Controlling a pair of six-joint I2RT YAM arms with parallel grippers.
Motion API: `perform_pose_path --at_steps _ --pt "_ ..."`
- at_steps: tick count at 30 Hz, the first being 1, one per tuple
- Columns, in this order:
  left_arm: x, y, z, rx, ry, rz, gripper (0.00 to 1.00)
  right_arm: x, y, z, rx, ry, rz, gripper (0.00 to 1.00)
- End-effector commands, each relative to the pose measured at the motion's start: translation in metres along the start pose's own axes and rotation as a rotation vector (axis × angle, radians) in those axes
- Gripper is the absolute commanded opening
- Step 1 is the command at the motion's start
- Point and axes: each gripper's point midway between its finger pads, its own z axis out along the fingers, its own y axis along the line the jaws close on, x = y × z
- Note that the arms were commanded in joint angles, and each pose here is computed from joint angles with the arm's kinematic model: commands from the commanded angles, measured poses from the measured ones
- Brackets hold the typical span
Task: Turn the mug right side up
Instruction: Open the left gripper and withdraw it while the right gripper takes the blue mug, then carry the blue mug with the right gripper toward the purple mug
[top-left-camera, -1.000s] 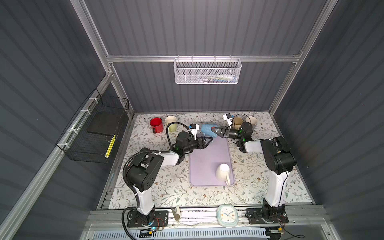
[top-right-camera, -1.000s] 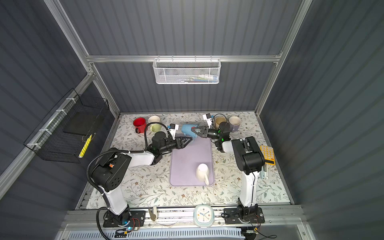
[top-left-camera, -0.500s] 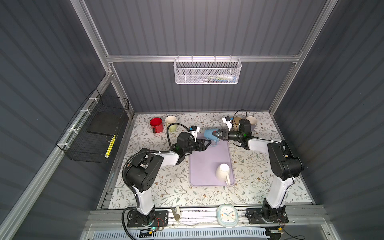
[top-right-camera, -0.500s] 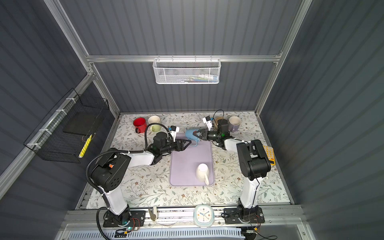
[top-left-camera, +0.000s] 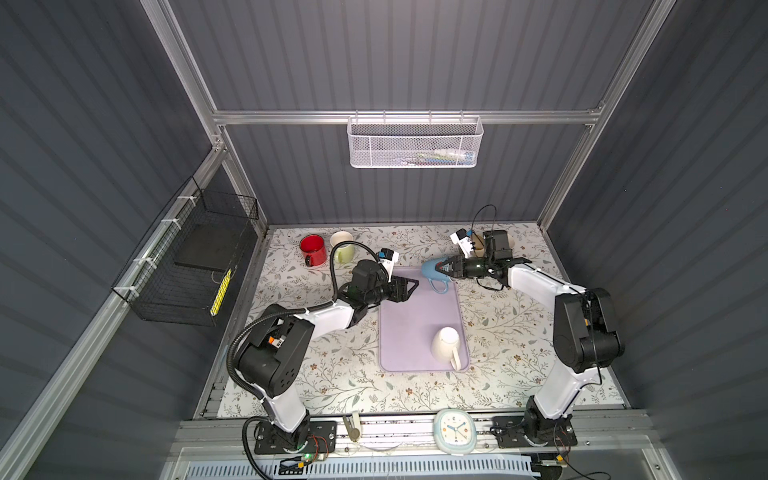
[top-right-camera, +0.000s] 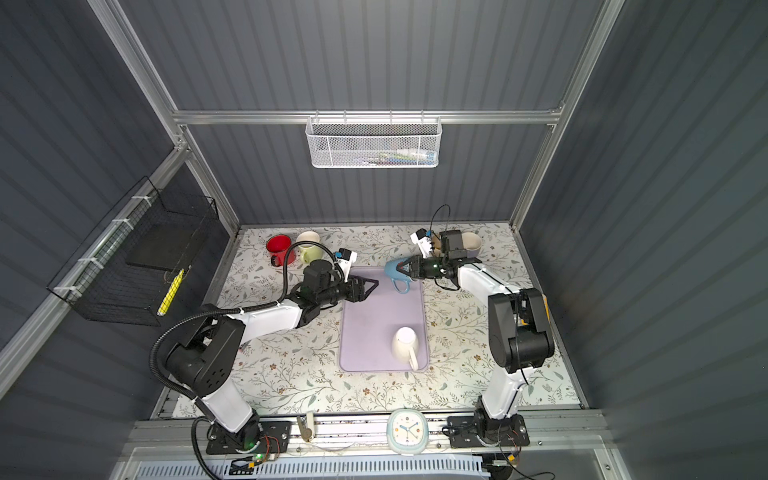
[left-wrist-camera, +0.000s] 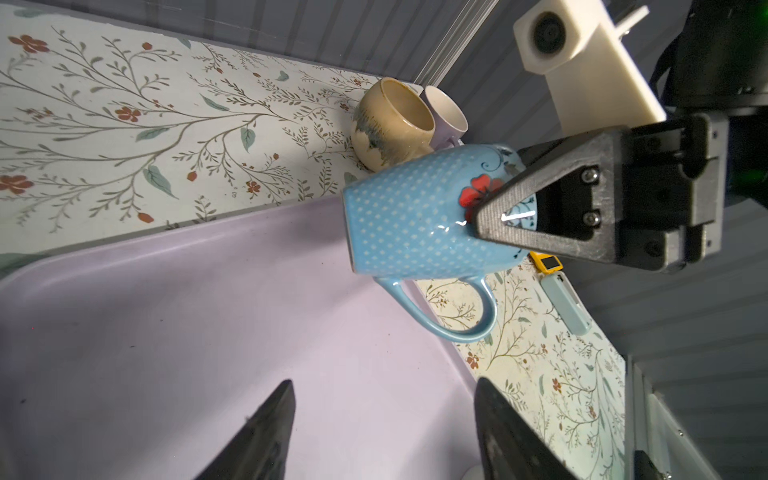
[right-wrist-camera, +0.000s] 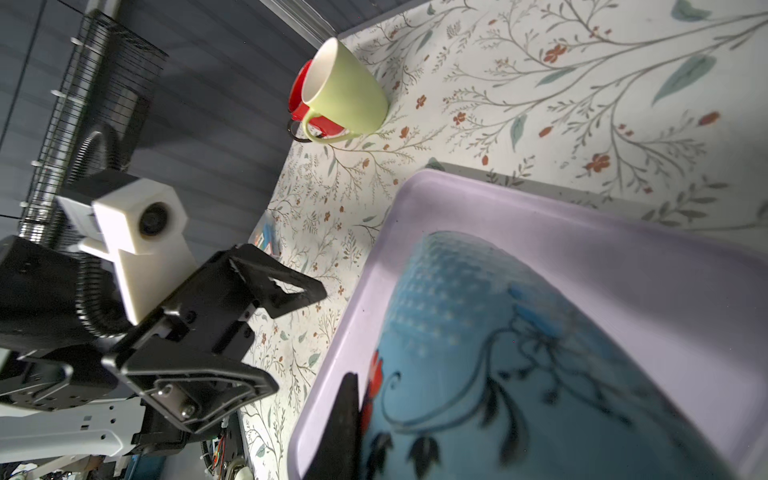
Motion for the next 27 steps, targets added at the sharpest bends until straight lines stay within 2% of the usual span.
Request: perform_pose_path --at_steps 1,10,18,27 --pt "-0.019 0.001 -0.012 -0.08 -0.003 0.105 0.68 -0.004 0.01 -0.017 0.045 0.01 -0.063 0.0" --pt "-0.029 0.006 -0.029 -0.185 0.051 0.205 0.69 0.003 -0.004 -0.042 0.226 0.057 -0.033 0.0" --pt "-0.04 0.006 -0.057 -0.284 0.145 0.321 0.7 0.009 -0.011 -0.073 0.396 0.075 -0.026 0.0" --pt "-0.041 -0.007 -0.073 -0.255 0.182 0.339 0.7 0.019 -0.023 -0.093 0.491 0.096 -0.001 0.0"
